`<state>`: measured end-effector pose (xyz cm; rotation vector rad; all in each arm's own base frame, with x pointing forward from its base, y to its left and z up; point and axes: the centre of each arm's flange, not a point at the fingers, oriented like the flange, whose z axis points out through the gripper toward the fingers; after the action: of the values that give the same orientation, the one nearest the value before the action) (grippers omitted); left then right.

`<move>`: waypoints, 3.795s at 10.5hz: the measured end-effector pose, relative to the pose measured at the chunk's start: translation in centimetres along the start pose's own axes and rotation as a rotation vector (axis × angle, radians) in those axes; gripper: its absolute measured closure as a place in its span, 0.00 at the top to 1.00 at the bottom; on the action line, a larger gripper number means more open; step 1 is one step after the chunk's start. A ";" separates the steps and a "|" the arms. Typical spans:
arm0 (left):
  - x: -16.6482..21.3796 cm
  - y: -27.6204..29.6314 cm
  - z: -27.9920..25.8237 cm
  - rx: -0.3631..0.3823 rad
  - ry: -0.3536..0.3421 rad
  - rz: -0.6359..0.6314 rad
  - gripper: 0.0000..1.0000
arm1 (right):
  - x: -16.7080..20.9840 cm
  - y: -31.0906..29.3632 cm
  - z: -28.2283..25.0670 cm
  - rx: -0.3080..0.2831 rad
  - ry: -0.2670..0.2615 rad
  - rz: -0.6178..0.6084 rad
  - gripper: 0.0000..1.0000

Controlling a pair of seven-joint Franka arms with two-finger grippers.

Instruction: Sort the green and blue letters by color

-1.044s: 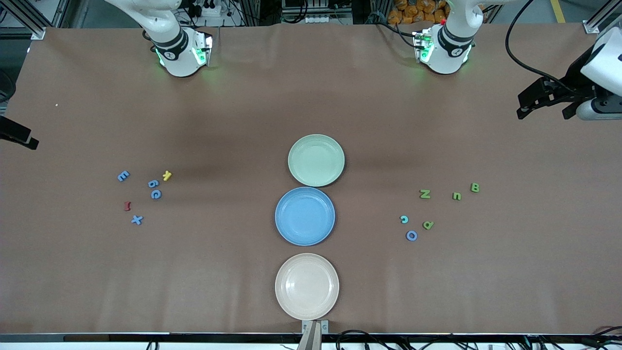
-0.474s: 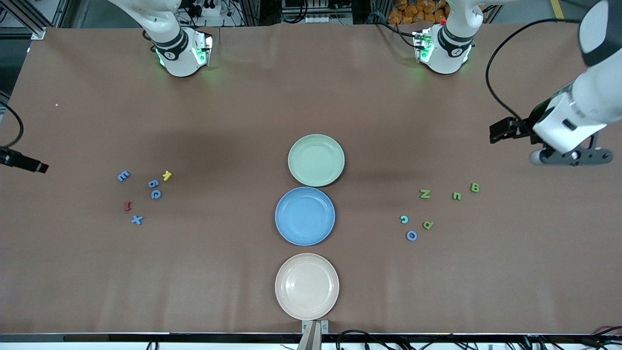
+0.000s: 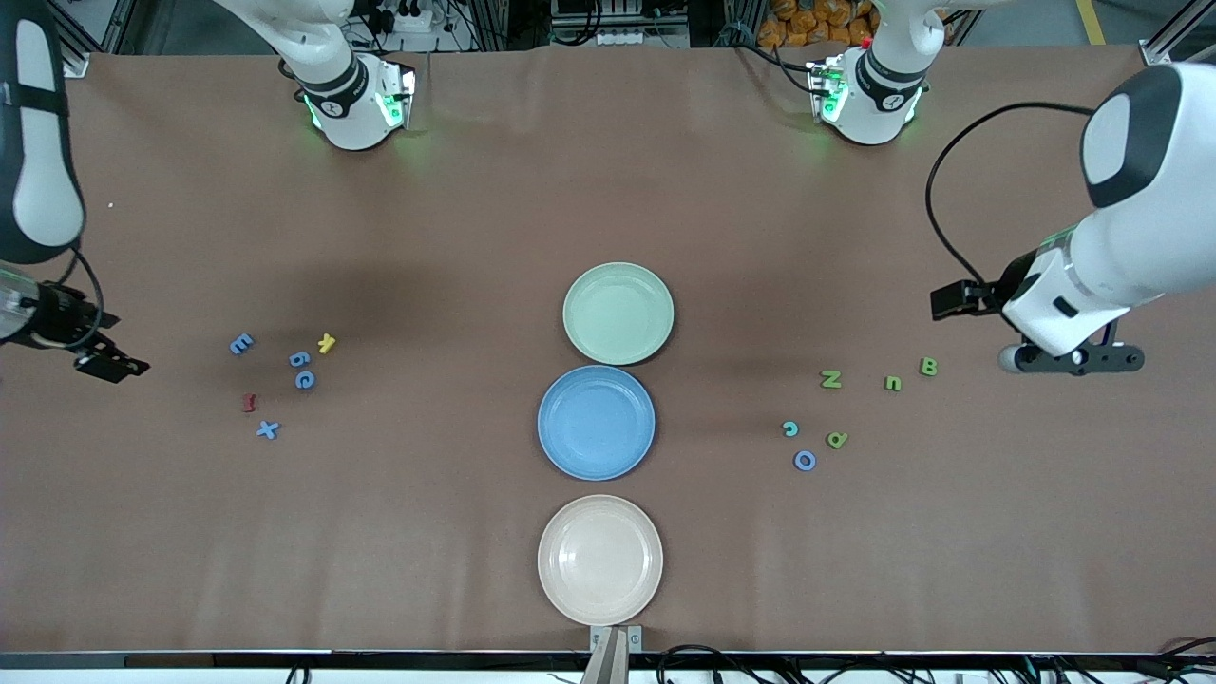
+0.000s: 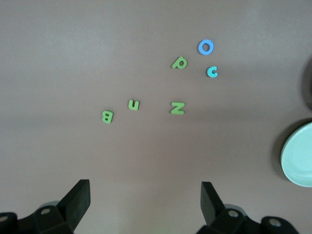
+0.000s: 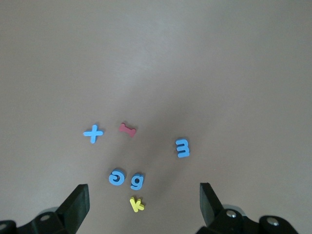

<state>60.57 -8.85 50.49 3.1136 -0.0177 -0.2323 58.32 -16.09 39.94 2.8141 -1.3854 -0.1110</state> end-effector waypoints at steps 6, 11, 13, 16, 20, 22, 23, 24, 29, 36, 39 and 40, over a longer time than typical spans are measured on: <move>5.2 3.4 8.0 0.017 0.063 0.058 1.00 | -1.7 2.6 13.8 -0.001 0.009 0.149 1.00; 7.6 4.7 13.8 0.026 0.065 0.208 1.00 | -2.7 3.8 17.8 0.000 0.016 0.120 1.00; 9.0 4.0 17.7 0.025 0.045 0.344 1.00 | -2.9 4.7 18.8 -0.010 0.003 0.112 1.00; 10.4 3.8 21.0 0.018 0.068 0.416 1.00 | -3.1 5.0 21.1 -0.009 0.008 0.092 1.00; 11.2 5.9 23.5 0.026 0.111 0.654 1.00 | -3.1 6.1 22.7 -0.018 -0.003 0.039 0.94; 11.7 5.9 24.2 0.030 0.142 0.673 1.00 | -2.9 6.6 22.7 -0.018 -0.006 0.009 0.72; 11.8 5.9 24.5 0.032 0.148 0.675 1.00 | -2.8 6.8 22.8 -0.019 -0.008 0.006 0.56; 11.9 5.9 24.7 0.034 0.158 0.681 1.00 | -2.9 7.0 23.0 -0.022 -0.012 0.006 0.44; 12.3 5.1 27.0 0.033 0.145 0.678 1.00 | -3.0 6.6 23.0 -0.014 -0.004 -0.027 0.27; 12.1 5.7 30.0 0.052 0.113 0.565 1.00 | -2.6 1.8 16.8 0.016 0.019 -0.428 0.27; 12.2 5.5 30.1 0.131 0.107 0.620 1.00 | -5.9 -6.6 10.1 0.038 0.040 -0.584 0.27; 12.1 5.5 30.2 0.131 0.106 0.620 1.00 | -7.8 -9.6 8.6 0.049 0.062 -0.640 0.27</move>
<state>68.03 -15.08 18.98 3.0435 -1.0063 -0.0490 60.58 -3.79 31.54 3.1473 -0.4372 0.0119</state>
